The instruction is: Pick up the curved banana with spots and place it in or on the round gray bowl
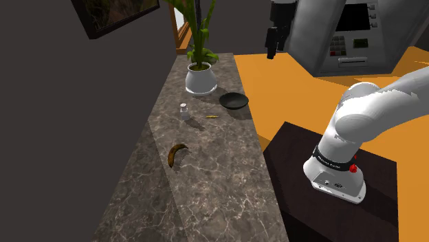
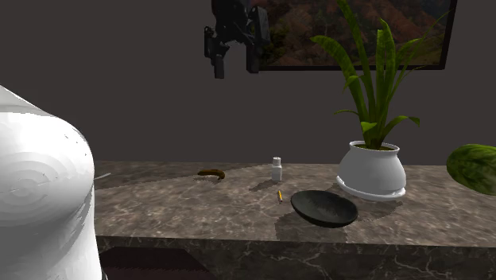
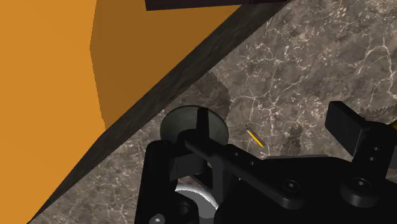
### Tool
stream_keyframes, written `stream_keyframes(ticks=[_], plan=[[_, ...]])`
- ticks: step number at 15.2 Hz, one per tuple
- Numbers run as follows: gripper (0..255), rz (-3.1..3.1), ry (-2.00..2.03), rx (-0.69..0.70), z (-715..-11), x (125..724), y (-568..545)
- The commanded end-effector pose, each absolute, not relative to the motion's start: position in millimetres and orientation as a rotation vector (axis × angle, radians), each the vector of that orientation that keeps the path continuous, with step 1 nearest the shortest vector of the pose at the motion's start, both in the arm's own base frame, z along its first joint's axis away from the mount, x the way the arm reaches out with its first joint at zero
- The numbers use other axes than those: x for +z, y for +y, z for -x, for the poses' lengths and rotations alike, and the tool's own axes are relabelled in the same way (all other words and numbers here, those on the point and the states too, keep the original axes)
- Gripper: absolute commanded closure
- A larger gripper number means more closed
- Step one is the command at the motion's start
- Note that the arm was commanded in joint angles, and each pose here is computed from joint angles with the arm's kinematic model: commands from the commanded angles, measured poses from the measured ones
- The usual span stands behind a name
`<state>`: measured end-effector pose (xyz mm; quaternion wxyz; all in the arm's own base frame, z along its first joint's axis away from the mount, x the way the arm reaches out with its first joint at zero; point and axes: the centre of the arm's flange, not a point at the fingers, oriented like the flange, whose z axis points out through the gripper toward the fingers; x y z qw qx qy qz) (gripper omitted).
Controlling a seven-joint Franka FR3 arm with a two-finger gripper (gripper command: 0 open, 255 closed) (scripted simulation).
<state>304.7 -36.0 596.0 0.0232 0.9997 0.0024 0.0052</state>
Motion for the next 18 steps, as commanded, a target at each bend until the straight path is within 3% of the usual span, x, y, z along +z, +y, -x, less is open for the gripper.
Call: stream_keyframes(ticks=[1, 18], plan=[[0, -3.095, 0.007, 0.016, -304.7, 596.0, -36.0], [0, -3.028, -0.520, 0.048, -345.4, 472.3, 149.8]])
